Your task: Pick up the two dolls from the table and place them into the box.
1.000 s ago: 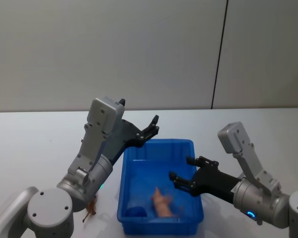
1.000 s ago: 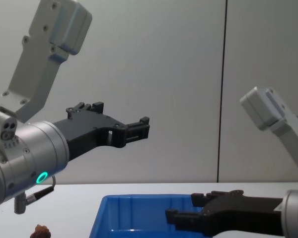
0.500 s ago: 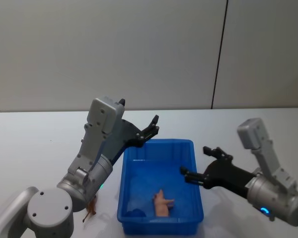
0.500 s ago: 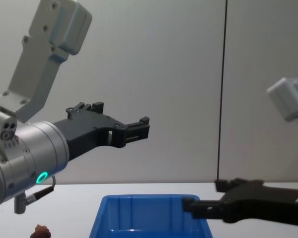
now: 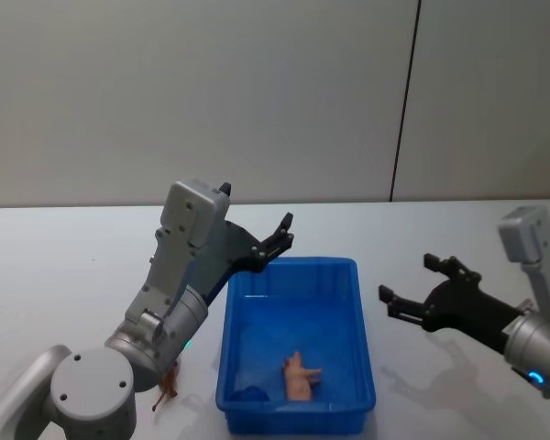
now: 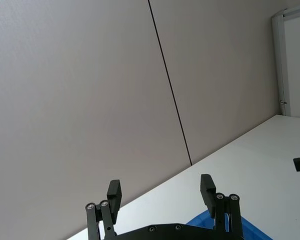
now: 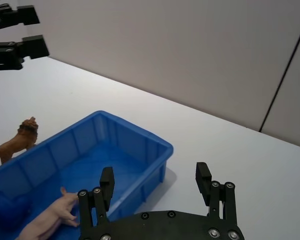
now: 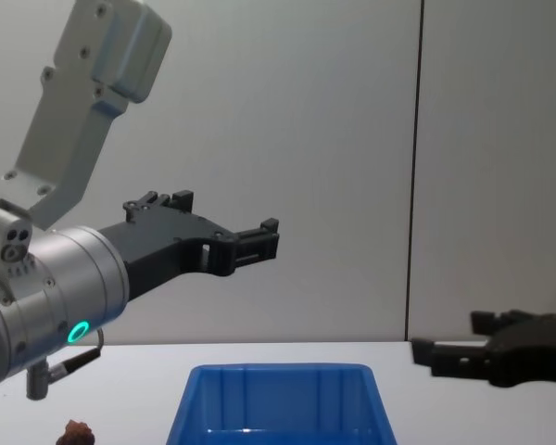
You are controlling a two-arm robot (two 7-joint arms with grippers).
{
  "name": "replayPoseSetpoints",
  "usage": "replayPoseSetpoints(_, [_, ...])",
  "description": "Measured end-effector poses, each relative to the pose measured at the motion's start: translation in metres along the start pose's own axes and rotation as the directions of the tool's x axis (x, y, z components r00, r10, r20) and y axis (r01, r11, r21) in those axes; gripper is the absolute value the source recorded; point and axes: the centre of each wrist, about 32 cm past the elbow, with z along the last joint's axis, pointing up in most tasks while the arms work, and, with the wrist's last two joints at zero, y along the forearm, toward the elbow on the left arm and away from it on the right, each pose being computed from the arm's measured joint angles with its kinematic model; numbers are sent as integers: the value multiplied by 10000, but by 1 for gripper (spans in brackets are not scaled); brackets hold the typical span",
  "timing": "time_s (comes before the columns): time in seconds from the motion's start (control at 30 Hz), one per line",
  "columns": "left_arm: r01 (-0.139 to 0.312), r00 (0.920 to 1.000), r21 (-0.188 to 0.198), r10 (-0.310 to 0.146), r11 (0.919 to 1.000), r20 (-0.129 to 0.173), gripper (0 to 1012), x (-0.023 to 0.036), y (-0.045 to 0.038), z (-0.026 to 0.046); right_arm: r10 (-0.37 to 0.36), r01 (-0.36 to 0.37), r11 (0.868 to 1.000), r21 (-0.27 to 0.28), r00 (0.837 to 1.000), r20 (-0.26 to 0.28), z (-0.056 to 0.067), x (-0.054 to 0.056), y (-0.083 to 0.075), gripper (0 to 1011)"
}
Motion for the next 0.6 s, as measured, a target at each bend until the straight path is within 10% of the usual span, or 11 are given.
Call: replayPoseSetpoints(0.6, [-378,9993,420,374,9984,96,1001,41,98,0,-487,488,9988,108,9988,-39,20,143,-116,1001])
